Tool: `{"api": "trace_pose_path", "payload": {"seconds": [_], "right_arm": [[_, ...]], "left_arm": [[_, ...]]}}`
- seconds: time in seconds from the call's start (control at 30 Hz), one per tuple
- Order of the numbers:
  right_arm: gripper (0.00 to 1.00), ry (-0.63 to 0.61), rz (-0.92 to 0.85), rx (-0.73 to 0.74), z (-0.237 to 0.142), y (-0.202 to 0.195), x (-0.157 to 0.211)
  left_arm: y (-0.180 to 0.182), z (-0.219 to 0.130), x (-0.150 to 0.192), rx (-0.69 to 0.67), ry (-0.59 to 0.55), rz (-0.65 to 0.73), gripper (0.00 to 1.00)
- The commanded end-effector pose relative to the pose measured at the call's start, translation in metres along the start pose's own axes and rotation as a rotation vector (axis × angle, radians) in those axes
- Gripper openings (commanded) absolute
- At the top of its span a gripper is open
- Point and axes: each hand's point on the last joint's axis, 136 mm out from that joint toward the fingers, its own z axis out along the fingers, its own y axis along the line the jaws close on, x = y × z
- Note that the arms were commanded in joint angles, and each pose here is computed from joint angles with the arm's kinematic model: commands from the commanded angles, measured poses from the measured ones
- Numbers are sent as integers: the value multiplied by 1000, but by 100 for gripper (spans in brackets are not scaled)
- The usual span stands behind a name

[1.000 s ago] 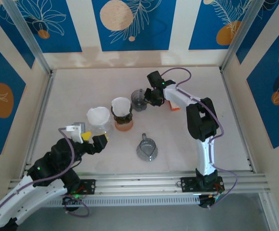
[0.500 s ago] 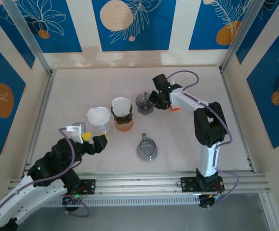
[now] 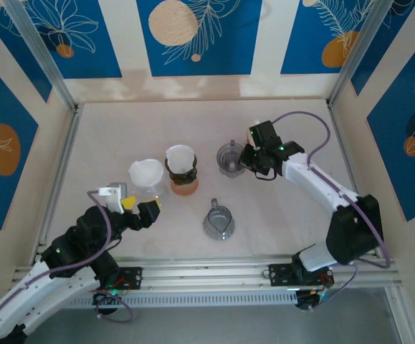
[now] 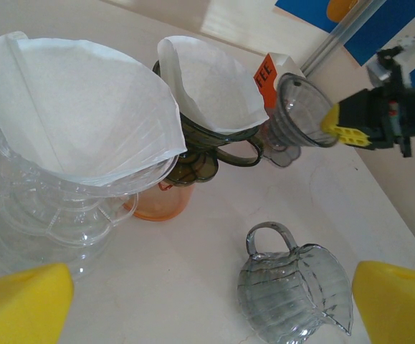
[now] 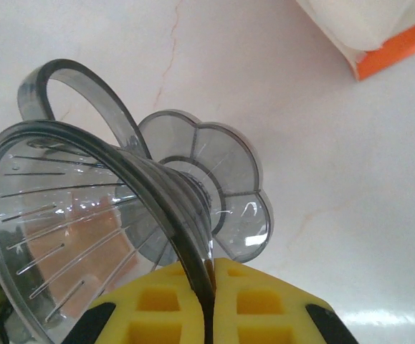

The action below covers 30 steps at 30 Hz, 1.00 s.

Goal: Place the coffee filter in the dripper

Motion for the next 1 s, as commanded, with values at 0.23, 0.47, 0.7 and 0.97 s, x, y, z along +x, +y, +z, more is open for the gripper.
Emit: {"api": "trace_pose_path", "payload": {"seconds": [0.23, 0.47, 0.7, 0.97], "right_arm": [[0, 132, -107, -130, -67, -3, 61], [0, 310, -207, -160, -76, 9, 109], [0, 397, -261, -126, -74, 12, 137], [0, 427, -258, -108, -77, 11, 145]], "left_arm": [[-2, 2, -3, 5, -17, -17, 100], [-2, 6, -1, 2, -7, -12, 100], [-1, 6, 1, 1, -4, -16, 100], [1, 4, 2, -5, -7, -14, 100]]}}
